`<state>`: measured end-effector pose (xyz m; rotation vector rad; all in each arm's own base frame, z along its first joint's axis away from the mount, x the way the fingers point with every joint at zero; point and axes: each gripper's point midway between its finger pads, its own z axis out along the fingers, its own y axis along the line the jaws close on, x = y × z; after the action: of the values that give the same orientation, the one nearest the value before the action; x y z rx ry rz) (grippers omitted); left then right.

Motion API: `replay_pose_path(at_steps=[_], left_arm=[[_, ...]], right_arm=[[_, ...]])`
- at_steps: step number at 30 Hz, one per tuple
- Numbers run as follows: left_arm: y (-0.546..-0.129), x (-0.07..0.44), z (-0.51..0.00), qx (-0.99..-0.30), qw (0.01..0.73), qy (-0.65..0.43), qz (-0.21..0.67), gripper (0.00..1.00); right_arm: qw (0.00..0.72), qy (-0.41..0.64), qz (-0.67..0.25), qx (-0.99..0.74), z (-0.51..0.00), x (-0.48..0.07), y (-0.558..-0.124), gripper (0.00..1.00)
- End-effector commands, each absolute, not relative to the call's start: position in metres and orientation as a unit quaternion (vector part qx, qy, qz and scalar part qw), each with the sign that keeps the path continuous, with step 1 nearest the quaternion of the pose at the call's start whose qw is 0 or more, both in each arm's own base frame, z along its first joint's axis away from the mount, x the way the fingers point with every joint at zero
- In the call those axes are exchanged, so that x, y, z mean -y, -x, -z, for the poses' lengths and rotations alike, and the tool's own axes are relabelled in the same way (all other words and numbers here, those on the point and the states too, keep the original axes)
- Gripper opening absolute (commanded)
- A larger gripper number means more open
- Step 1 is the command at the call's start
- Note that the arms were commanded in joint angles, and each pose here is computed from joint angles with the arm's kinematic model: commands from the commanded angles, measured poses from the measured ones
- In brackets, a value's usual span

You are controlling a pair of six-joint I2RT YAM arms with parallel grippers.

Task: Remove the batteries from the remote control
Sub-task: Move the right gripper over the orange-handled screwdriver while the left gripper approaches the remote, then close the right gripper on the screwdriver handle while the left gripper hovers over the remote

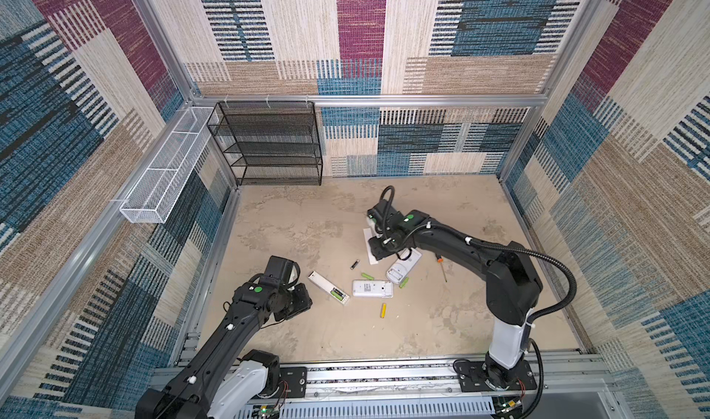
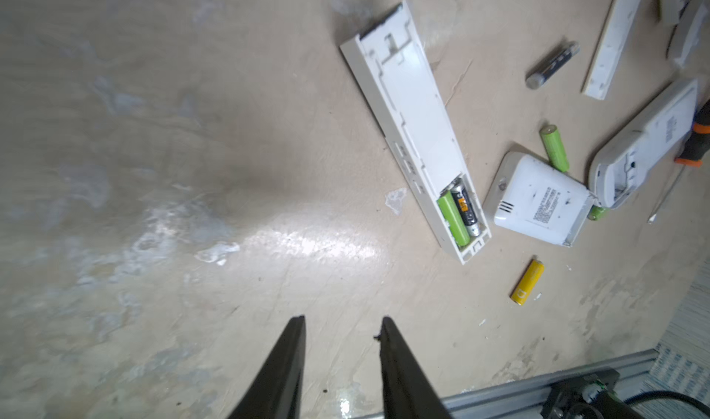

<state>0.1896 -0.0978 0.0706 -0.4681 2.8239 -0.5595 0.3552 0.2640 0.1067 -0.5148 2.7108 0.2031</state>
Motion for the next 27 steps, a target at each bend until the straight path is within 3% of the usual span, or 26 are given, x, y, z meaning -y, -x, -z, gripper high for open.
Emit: replay_pose_path(at_steps=[1,6,9,27], left_arm=[[-0.207,0.124,-0.069,-0.946,0.118,0.166,0.254,0.33],[-0.224,0.141,-0.055,-0.936,0.12,0.165,0.288,0.27],[-0.237,0.148,-0.047,-0.935,0.116,0.158,0.296,0.27],[-0.282,0.154,-0.04,-0.951,0.115,0.119,0.263,0.27]], right_arm=[[0.21,0.109,-0.049,-0.97,-0.11,-0.192,-0.387,0.51],[0.222,-0.016,-0.044,-0.974,-0.105,-0.092,-0.407,0.52],[0.214,-0.055,-0.049,-0.974,-0.097,-0.068,-0.407,0.52],[0.157,-0.081,-0.075,-0.981,-0.044,-0.076,-0.397,0.48]])
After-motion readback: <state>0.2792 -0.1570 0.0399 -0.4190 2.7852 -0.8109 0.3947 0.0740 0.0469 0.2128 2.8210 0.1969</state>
